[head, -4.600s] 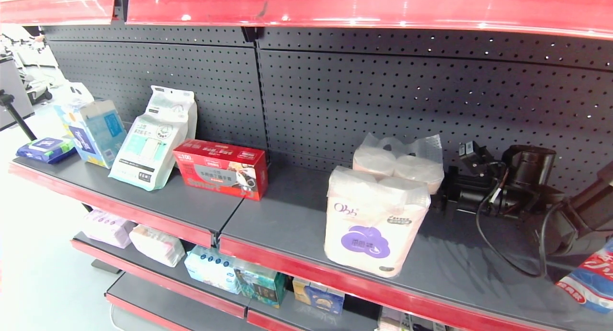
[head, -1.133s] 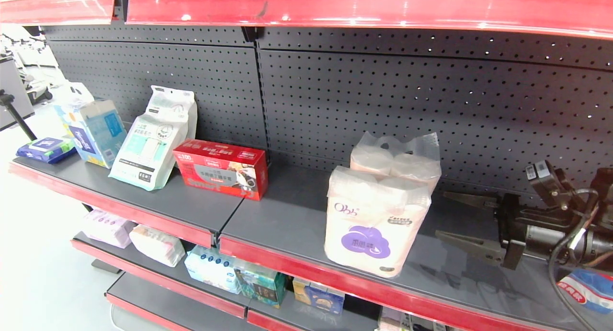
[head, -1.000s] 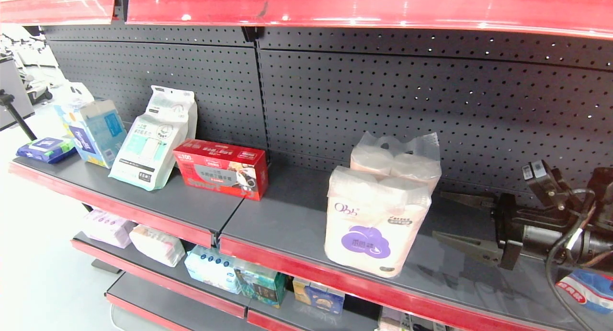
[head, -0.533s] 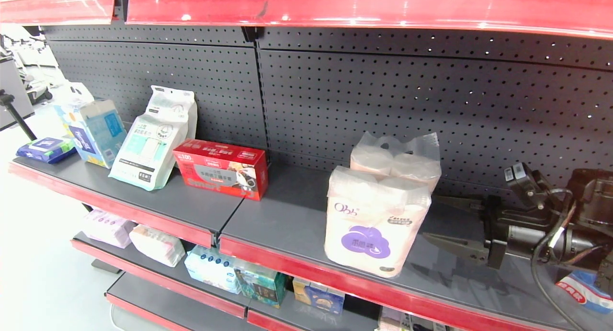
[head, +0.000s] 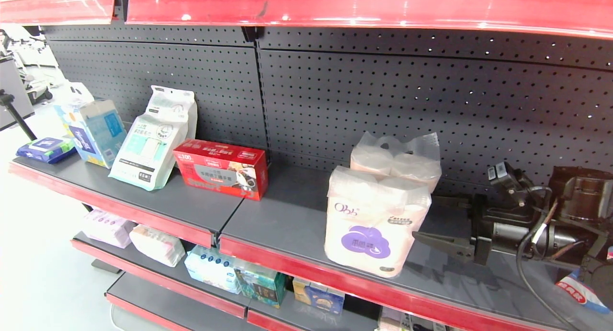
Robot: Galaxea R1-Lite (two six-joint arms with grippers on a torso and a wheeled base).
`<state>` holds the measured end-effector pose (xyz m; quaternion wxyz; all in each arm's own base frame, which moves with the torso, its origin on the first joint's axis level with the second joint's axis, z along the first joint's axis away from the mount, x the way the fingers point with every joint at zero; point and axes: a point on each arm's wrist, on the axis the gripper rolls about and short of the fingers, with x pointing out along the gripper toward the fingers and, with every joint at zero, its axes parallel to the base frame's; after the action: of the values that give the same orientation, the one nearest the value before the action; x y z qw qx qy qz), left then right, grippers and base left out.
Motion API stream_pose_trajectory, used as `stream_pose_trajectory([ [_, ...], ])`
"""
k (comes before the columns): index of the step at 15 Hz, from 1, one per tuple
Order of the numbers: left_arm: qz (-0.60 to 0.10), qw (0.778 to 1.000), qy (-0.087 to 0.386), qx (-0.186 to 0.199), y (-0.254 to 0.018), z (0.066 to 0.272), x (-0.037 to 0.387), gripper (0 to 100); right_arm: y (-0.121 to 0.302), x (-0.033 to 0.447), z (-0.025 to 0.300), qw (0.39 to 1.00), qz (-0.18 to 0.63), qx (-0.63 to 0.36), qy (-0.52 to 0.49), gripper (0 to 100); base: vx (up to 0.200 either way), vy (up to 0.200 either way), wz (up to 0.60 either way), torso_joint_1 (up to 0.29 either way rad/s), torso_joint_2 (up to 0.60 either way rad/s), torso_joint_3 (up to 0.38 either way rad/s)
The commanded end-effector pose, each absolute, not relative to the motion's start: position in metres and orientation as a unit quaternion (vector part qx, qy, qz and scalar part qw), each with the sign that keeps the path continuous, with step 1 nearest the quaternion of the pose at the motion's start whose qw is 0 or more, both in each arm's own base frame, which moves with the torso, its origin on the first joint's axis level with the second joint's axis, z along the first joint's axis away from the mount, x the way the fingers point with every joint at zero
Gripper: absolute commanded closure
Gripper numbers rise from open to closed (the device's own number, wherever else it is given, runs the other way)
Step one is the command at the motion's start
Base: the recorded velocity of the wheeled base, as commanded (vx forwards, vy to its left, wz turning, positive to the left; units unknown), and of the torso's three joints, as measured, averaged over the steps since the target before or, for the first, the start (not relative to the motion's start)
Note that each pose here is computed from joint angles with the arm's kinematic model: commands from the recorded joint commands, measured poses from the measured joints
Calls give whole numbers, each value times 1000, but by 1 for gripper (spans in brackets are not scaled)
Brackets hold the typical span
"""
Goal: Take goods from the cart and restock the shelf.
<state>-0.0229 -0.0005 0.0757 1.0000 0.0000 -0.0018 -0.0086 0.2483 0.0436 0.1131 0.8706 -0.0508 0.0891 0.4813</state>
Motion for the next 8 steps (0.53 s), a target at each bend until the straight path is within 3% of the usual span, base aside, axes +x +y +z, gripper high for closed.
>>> stream_pose_trajectory([
  [1, -8, 1000, -2, 0, -1, 76, -23, 0, 49, 253, 109, 867, 486, -50, 96, 0, 0, 0, 0, 0, 0, 0],
  [8, -8, 1000, -2, 0, -1, 76, -23, 0, 53, 260, 105, 865, 489, -51, 100, 0, 0, 0, 0, 0, 0, 0],
])
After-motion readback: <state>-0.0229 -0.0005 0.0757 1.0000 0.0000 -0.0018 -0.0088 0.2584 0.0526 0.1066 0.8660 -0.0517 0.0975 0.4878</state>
